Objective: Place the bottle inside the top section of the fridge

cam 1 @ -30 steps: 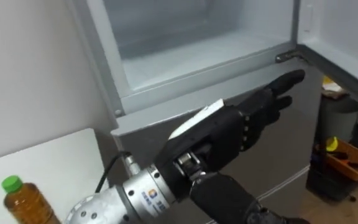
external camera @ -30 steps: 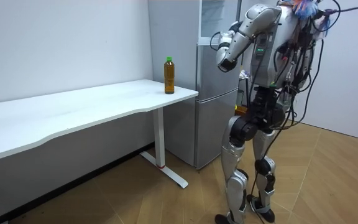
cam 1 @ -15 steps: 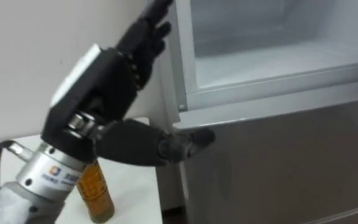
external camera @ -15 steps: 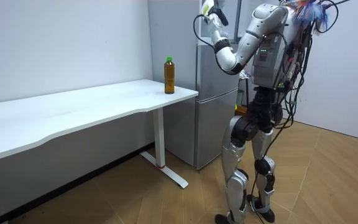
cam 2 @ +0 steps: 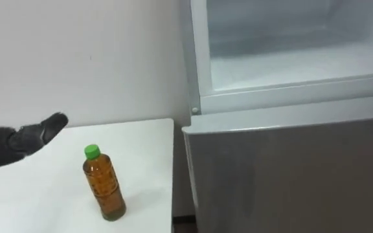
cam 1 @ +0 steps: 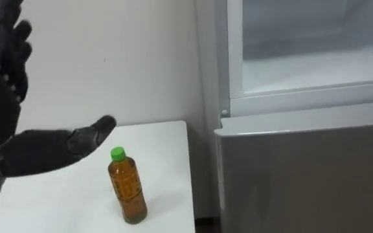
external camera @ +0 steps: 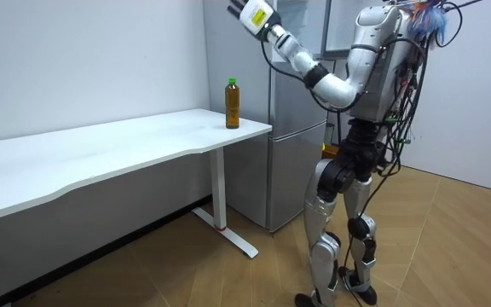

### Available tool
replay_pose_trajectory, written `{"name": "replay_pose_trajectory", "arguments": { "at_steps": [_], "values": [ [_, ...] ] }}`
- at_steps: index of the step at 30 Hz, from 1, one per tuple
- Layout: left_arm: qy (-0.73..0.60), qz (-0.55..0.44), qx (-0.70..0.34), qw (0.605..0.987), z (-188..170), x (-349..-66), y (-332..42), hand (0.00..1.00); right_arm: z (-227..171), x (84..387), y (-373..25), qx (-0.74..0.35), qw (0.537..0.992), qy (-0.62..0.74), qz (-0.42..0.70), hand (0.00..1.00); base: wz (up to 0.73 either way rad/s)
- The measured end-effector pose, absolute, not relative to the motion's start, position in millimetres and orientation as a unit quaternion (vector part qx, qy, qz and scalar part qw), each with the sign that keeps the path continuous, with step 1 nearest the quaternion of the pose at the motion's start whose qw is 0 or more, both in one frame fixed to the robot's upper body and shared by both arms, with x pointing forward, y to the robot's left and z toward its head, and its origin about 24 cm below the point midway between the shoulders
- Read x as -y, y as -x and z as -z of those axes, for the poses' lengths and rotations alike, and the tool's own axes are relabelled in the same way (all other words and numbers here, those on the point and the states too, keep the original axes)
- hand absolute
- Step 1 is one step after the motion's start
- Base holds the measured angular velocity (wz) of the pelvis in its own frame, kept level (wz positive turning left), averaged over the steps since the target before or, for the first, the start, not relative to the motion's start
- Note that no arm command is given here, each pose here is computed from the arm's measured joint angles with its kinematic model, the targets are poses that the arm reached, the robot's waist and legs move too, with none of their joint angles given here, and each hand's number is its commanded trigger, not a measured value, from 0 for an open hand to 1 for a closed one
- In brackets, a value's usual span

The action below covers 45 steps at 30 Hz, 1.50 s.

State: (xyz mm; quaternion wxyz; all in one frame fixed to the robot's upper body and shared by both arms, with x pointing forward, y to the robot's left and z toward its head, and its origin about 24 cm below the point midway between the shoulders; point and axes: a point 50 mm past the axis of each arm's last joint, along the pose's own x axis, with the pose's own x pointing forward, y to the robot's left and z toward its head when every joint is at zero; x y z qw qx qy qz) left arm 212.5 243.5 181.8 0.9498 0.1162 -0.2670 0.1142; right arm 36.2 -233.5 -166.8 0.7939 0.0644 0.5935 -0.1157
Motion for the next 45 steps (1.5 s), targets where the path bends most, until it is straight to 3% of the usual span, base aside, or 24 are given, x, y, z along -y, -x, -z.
{"name": "replay_pose_trajectory", "arguments": {
  "at_steps": [11, 19, 25, 37, 45],
  "values": [
    [-0.064, -0.259, 0.026, 0.963, -68.2, -282.1, -185.6, 0.00, 165.3, 234.0, -41.8, -0.585, 0.800, -0.062, 0.115, 0.00, 0.09],
    [0.018, -0.350, -0.158, 0.923, 25.2, -295.9, -144.2, 0.00, 165.5, 233.7, -36.3, -0.588, 0.799, -0.071, 0.105, 0.00, 0.00],
    [0.071, -0.373, -0.288, 0.879, 85.8, -282.8, -109.1, 0.00, 164.7, 236.3, -37.2, -0.582, 0.801, -0.080, 0.113, 0.00, -0.01],
    [0.051, -0.315, -0.494, 0.808, 149.3, -250.7, -36.2, 0.00, 164.8, 236.5, -36.5, -0.583, 0.803, -0.067, 0.106, 0.00, 0.00],
    [0.029, -0.239, -0.568, 0.787, 163.6, -230.3, -10.7, 0.00, 166.5, 233.0, -38.3, -0.587, 0.802, -0.057, 0.094, 0.00, 0.00]
  ]
}}
